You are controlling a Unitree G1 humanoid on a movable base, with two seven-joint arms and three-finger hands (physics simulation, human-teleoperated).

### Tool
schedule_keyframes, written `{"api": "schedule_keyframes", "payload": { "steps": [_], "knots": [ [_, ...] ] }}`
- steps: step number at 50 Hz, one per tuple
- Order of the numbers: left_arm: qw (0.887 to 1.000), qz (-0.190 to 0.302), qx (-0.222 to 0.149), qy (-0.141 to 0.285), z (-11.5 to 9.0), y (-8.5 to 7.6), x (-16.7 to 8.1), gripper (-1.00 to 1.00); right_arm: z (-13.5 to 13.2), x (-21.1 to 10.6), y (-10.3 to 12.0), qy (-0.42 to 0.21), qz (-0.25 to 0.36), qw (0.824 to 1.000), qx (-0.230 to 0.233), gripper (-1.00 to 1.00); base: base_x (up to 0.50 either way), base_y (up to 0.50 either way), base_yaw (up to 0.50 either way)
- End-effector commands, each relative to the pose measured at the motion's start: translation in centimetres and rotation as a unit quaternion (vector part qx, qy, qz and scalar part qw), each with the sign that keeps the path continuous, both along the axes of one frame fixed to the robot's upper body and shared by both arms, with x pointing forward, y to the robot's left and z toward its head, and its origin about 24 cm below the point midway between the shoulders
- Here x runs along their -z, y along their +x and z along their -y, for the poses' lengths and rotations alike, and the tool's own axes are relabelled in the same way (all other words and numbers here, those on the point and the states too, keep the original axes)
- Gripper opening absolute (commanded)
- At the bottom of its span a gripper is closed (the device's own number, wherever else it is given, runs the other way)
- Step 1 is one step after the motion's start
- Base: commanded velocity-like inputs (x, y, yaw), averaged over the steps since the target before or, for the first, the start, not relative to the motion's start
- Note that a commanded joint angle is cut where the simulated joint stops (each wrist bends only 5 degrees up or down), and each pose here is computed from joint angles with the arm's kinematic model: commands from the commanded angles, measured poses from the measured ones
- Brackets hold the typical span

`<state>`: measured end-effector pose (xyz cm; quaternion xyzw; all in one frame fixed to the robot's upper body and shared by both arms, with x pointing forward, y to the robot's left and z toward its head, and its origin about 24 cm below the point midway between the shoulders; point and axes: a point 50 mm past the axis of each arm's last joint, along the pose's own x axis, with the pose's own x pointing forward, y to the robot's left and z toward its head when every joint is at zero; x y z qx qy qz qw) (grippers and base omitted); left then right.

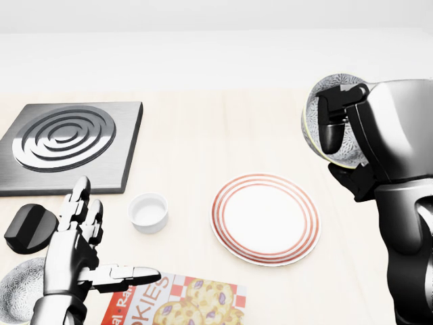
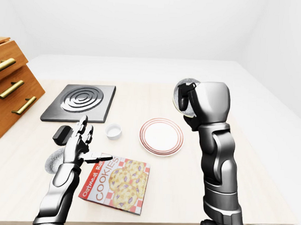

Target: Pick the akita bowl next to the plate and place it on the plate.

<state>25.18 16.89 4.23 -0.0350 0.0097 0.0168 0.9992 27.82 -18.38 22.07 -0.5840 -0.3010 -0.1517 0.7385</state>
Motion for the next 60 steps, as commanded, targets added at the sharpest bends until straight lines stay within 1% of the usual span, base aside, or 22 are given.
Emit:
{"api": "schedule_keyframes", "payload": {
  "steps": [1,4,5,9,17,24,27,29,32,33,35,36,37,41,43,48,58,60],
  "knots": [
    [1.0,0.0,0.0,0.0,0.0,0.0,0.0,1.0,-3.0,-0.9,-1.0,0.008,-0.009,0.998,-0.065,-1.0,0.0,0.0,0.0],
    [1.0,0.0,-0.001,0.0,0.0,0.0,-0.1,1.0,-3.5,-1.0,-1.1,0.006,-0.01,0.997,-0.074,-1.0,0.0,0.0,0.0],
    [1.0,0.0,-0.001,0.0,0.0,0.1,0.1,1.0,-4.1,-0.9,-1.3,0.007,-0.017,0.996,-0.087,-1.0,0.0,0.0,0.0],
    [1.0,0.001,0.0,0.0,0.0,0.0,0.0,1.0,-4.8,-0.5,-1.3,0.009,-0.03,0.994,-0.1,-1.0,0.0,0.0,0.0],
    [1.0,0.001,-0.001,0.0,0.0,0.0,0.0,1.0,-5.5,0.5,-0.8,0.01,-0.05,0.994,-0.102,-1.0,0.0,0.0,0.0],
    [1.0,0.001,0.0,0.0,-0.1,0.0,0.1,1.0,-5.0,1.9,0.6,-0.009,-0.055,0.996,-0.062,-1.0,0.0,0.0,0.0],
    [1.0,0.001,-0.001,0.0,0.0,0.0,-0.1,1.0,-5.0,2.2,0.7,-0.008,-0.059,0.996,-0.06,-1.0,0.0,0.0,0.0],
    [1.0,0.001,-0.001,0.0,0.0,0.0,0.0,1.0,-5.0,3.6,1.4,-0.026,-0.072,0.996,-0.04,-1.0,0.0,0.0,0.0],
    [1.0,0.001,-0.001,0.0,0.0,0.0,-0.1,1.0,-5.0,4.7,1.8,-0.04,-0.076,0.996,-0.025,-1.0,0.0,0.0,0.0],
    [1.0,0.001,-0.001,0.0,0.0,0.0,-0.1,1.0,-4.9,4.8,2.0,-0.067,-0.057,0.996,-0.006,-1.0,0.0,0.0,0.0],
    [1.0,0.001,-0.001,0.0,0.0,0.0,0.0,1.0,-4.9,5.3,2.3,-0.068,-0.064,0.996,-0.003,-1.0,0.0,0.0,0.0],
    [1.0,0.001,-0.001,-0.001,0.0,0.0,-0.1,1.0,-4.8,5.9,2.6,-0.088,-0.059,0.994,0.009,-1.0,0.0,0.0,0.0],
    [1.0,0.001,-0.001,-0.001,-0.1,0.1,0.1,1.0,-4.7,6.3,2.9,-0.095,-0.061,0.993,0.015,-1.0,0.0,0.0,0.0],
    [1.0,0.001,-0.001,-0.001,0.0,0.0,-0.1,1.0,-4.4,6.8,3.5,-0.108,-0.068,0.992,0.023,-1.0,0.0,0.0,0.0],
    [1.0,0.001,-0.001,-0.001,-0.1,0.1,0.0,1.0,-4.2,7.2,4.0,-0.106,-0.08,0.991,0.025,-1.0,0.0,0.0,0.0],
    [1.0,0.0,-0.001,-0.002,-0.1,0.1,-0.1,1.0,-3.9,7.6,4.4,-0.111,-0.091,0.989,0.03,-1.0,0.0,0.0,0.0],
    [1.0,0.001,-0.001,-0.002,-0.1,0.1,0.0,1.0,-3.7,8.3,4.5,-0.143,-0.085,0.985,0.041,-1.0,0.0,0.0,0.0],
    [1.0,0.001,-0.001,-0.002,-0.1,0.1,0.0,1.0,-3.8,7.9,4.4,-0.165,-0.063,0.983,0.048,-1.0,0.0,0.0,0.0]
  ]
}}
